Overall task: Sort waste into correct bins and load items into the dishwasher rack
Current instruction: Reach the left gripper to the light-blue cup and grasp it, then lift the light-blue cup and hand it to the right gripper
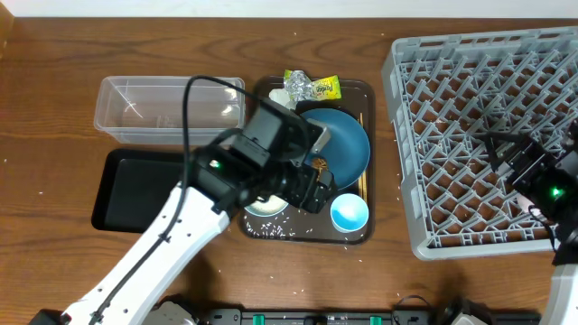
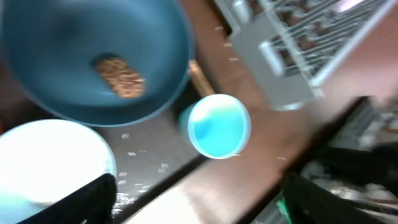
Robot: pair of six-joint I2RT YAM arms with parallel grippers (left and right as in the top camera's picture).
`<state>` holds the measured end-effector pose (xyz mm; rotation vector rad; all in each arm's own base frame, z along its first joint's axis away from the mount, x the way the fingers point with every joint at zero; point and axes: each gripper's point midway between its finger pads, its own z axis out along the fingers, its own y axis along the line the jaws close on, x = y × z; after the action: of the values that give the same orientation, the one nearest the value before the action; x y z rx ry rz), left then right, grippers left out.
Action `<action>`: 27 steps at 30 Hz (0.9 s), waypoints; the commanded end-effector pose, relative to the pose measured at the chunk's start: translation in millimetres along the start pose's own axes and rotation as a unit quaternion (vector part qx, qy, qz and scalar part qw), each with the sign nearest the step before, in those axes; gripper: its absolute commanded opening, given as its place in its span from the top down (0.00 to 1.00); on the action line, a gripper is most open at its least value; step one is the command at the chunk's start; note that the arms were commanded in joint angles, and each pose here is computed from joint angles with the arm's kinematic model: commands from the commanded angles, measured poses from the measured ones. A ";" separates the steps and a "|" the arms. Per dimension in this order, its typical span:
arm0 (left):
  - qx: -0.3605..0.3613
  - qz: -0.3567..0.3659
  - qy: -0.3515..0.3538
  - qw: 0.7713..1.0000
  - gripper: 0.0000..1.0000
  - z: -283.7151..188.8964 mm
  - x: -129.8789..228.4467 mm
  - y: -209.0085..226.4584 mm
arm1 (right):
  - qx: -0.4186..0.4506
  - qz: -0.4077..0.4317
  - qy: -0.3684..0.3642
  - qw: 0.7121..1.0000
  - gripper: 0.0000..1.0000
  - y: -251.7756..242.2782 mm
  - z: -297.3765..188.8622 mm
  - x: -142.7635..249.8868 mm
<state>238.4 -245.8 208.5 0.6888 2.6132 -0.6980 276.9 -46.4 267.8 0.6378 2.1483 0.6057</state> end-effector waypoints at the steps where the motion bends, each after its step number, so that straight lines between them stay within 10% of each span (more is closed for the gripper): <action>1: -0.078 -0.007 0.034 0.996 0.20 30.0 13.0 23.6 | 0.042 0.016 -0.005 0.999 0.20 -14.1 1.4 -2.9; 14: -0.120 -0.025 0.148 0.981 0.38 141.5 48.2 37.3 | 0.052 0.022 0.026 0.998 0.17 -23.1 9.0 6.8; 23: -0.106 -0.033 0.154 0.982 0.94 151.1 50.2 34.5 | 0.057 0.021 0.029 0.998 0.15 -25.6 10.2 7.5; 27: -0.072 -0.036 0.150 0.985 0.94 131.6 41.1 14.6 | 0.058 0.022 0.032 0.998 0.15 -25.9 10.2 8.8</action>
<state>239.0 -280.2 48.6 0.7104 2.9822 -0.3415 273.5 -60.1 240.2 0.7670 2.2363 0.5428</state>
